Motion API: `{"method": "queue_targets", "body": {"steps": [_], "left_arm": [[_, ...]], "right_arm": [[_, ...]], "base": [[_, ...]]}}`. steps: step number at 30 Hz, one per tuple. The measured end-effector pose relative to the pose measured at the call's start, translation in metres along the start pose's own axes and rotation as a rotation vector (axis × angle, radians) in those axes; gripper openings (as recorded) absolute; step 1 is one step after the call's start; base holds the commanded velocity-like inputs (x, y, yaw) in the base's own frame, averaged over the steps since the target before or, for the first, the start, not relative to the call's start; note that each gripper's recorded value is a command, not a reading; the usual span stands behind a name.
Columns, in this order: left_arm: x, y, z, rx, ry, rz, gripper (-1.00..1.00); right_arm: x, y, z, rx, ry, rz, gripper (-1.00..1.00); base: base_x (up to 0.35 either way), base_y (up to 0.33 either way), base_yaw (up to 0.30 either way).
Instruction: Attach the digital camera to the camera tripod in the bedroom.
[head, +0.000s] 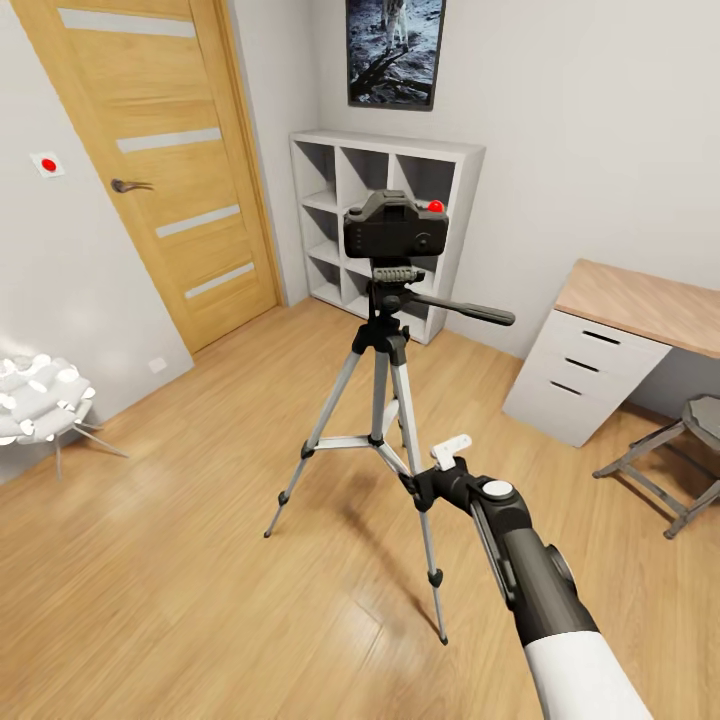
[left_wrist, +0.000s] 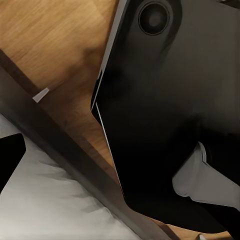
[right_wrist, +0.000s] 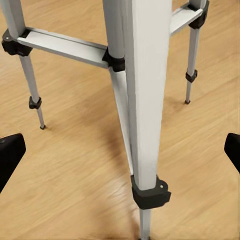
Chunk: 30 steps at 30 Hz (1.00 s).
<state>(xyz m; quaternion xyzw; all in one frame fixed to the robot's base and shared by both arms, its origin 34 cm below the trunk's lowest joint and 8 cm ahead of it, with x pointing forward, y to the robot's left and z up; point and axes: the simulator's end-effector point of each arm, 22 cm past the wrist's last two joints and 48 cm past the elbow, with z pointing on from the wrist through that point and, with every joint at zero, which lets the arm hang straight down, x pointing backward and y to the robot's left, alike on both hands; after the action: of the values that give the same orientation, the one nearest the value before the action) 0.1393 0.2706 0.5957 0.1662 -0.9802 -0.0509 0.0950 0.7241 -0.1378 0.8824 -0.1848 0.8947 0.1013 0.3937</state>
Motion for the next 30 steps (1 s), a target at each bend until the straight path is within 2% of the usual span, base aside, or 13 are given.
{"method": "queue_targets", "body": {"steps": [4, 7, 16, 23, 30], "left_arm": [[0.000, 0.000, 0.000, 0.000, 0.000, 0.000, 1.00], [-0.001, -0.001, 0.000, 0.002, -0.001, 0.001, 1.00], [-0.002, -0.002, 0.000, 0.006, -0.004, 0.002, 1.00], [-0.003, -0.003, 0.000, 0.007, -0.005, 0.002, 1.00], [-0.003, -0.003, 0.000, 0.007, -0.006, 0.001, 1.00]], "right_arm": [[0.019, -0.007, 0.003, 0.006, 0.038, 0.000, 1.00], [0.048, -0.011, 0.006, 0.006, 0.092, 0.004, 1.00], [0.205, -0.024, 0.000, -0.007, 0.362, 0.034, 1.00], [0.322, -0.022, -0.024, -0.041, 0.527, 0.047, 1.00], [0.418, -0.018, -0.066, -0.041, 0.658, 0.063, 1.00]], "base": [[0.000, 0.000, 0.000], [0.000, 0.000, 0.000], [0.000, 0.000, 0.000], [0.000, 0.000, 0.000], [0.000, 0.000, 0.000]]}}
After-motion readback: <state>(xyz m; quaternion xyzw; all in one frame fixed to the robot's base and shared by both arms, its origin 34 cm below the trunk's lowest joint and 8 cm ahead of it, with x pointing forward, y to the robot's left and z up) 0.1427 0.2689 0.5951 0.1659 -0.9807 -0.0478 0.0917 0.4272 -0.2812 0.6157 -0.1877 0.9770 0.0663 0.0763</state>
